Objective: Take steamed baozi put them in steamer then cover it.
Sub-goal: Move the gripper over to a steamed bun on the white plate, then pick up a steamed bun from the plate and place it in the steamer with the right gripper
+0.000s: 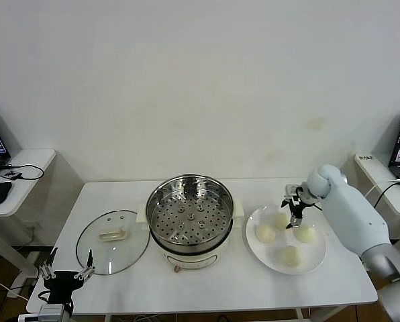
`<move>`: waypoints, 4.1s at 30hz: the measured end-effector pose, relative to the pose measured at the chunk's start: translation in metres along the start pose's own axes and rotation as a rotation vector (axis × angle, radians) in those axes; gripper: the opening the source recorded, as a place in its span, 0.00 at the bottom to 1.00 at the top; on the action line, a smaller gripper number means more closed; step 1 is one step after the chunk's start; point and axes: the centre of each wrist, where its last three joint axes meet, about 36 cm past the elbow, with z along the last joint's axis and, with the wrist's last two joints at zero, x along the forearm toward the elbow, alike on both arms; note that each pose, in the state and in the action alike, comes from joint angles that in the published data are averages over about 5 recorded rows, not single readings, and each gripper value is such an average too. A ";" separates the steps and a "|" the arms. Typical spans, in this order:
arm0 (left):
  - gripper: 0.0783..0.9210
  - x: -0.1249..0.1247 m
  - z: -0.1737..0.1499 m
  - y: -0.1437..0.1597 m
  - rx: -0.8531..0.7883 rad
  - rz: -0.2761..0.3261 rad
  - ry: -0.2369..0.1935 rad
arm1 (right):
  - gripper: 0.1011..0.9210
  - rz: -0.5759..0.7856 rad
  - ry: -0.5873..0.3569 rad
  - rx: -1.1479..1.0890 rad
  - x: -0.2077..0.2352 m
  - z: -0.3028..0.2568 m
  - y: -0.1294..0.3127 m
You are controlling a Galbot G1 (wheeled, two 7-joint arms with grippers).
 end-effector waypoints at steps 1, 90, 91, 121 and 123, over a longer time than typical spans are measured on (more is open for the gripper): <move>0.88 0.000 0.000 0.000 0.000 0.000 0.001 | 0.88 -0.001 -0.001 -0.001 -0.001 0.000 -0.001; 0.88 0.009 0.000 -0.009 -0.014 -0.018 0.021 | 0.63 0.130 -0.136 1.457 0.156 -0.358 -0.057; 0.88 0.009 0.001 -0.009 -0.013 -0.017 0.022 | 0.63 0.127 -0.136 1.458 0.152 -0.358 -0.058; 0.88 0.001 0.017 -0.015 -0.006 -0.004 0.058 | 0.74 0.075 -0.187 1.391 0.082 -0.364 -0.072; 0.88 0.001 0.017 -0.015 -0.005 -0.004 0.059 | 0.81 0.079 -0.188 1.378 0.083 -0.363 -0.072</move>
